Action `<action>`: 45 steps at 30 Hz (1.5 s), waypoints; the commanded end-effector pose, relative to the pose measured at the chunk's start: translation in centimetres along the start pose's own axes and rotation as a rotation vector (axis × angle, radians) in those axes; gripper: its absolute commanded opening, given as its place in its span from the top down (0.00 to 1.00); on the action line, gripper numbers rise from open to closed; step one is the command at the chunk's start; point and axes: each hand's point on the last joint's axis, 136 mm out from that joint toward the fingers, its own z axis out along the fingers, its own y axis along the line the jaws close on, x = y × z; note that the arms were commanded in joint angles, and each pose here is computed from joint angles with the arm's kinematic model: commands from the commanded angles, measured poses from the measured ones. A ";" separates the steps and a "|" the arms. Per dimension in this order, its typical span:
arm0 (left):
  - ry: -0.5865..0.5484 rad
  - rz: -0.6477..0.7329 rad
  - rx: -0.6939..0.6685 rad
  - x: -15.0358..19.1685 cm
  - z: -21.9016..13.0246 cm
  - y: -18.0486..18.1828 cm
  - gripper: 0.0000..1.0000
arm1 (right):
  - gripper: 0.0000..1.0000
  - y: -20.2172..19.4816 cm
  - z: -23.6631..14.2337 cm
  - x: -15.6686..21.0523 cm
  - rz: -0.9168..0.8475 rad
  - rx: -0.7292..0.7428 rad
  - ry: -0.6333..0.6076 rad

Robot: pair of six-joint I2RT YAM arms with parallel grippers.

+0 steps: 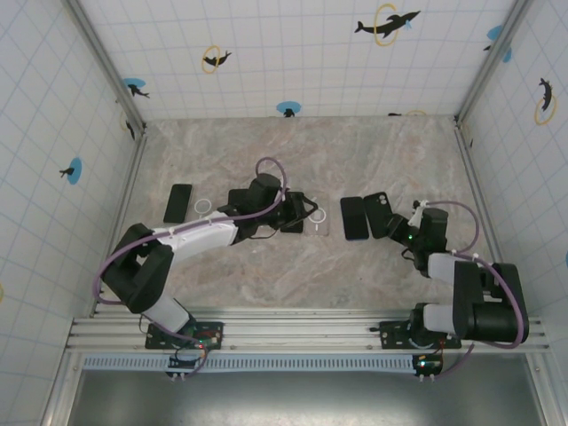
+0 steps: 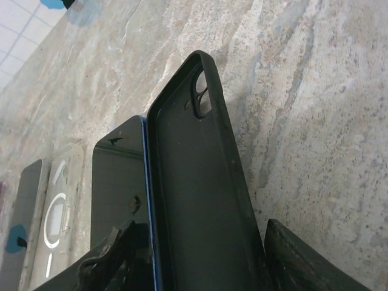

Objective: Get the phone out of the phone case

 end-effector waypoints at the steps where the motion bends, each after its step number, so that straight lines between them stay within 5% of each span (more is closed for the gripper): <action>1: -0.041 0.057 -0.049 -1.2 -1.8 0.9 0.38 | 0.37 0.1 -0.2 -0.7 -0.094 0.032 0.020; 12: -0.114 0.131 -0.142 -3.7 -5.2 4.0 0.27 | 0.34 1.7 -0.9 -1.9 -0.218 0.022 0.053; 17: -0.110 0.256 -0.216 -4.3 -7.3 5.9 0.12 | 0.23 6.3 -1.8 -2.1 -0.348 -0.153 0.039; 22: -0.127 0.337 -0.358 -5.2 -10.6 10.2 0.09 | 0.01 7.0 -2.3 -1.9 -0.410 -0.160 0.045; 25: -0.190 0.355 -0.462 -6.4 -13.8 13.8 0.02 | 0.01 7.8 -2.7 -2.1 -0.428 -0.187 0.029; 33: -0.346 0.377 -0.626 -7.0 -19.3 22.1 0.02 | 0.01 0.6 -3.6 -4.3 -0.355 0.189 -0.218; 39: -0.513 0.479 -0.730 -5.8 -20.9 26.1 0.02 | 0.01 -2.4 -4.8 -3.8 -0.372 0.278 -0.359; 45: -0.674 0.527 -0.690 -6.9 -21.8 26.0 0.02 | 0.01 -4.2 -4.5 -2.8 -0.431 0.319 -0.370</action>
